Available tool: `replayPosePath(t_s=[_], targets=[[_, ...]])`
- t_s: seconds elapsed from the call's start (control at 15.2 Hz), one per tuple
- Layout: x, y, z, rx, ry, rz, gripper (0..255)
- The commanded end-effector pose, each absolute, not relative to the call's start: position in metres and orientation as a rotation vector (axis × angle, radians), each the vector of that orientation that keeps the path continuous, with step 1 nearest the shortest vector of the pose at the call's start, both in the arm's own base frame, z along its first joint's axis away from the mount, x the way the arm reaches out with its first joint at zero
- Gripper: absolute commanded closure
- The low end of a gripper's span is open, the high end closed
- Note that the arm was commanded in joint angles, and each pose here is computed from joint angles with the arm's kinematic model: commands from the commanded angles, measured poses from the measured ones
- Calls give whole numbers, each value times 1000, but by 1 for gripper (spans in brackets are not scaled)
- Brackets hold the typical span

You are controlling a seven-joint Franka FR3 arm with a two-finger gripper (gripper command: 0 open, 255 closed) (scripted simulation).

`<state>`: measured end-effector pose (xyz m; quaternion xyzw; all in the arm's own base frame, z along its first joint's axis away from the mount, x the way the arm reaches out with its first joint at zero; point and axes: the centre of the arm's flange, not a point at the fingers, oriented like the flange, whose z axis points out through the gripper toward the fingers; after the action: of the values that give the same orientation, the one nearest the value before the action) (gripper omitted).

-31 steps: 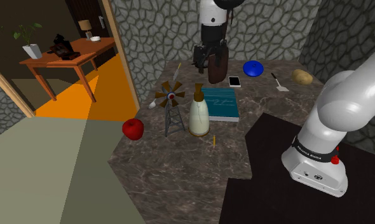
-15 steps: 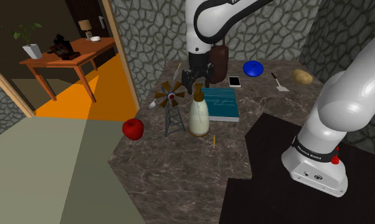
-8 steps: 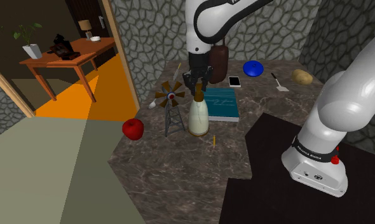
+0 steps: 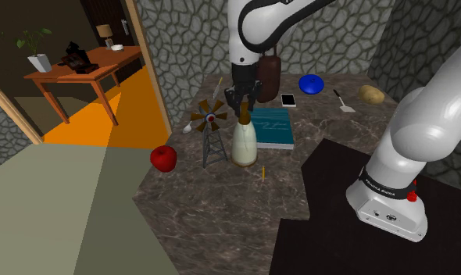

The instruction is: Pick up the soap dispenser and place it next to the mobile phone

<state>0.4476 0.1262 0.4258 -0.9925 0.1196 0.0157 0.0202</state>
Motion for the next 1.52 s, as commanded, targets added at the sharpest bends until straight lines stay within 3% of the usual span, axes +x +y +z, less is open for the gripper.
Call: replayPosePath(t_s=[0.0, 1.45], targets=[[448, 126, 434, -3079, 371, 50, 255], [448, 126, 550, -3079, 371, 50, 255]])
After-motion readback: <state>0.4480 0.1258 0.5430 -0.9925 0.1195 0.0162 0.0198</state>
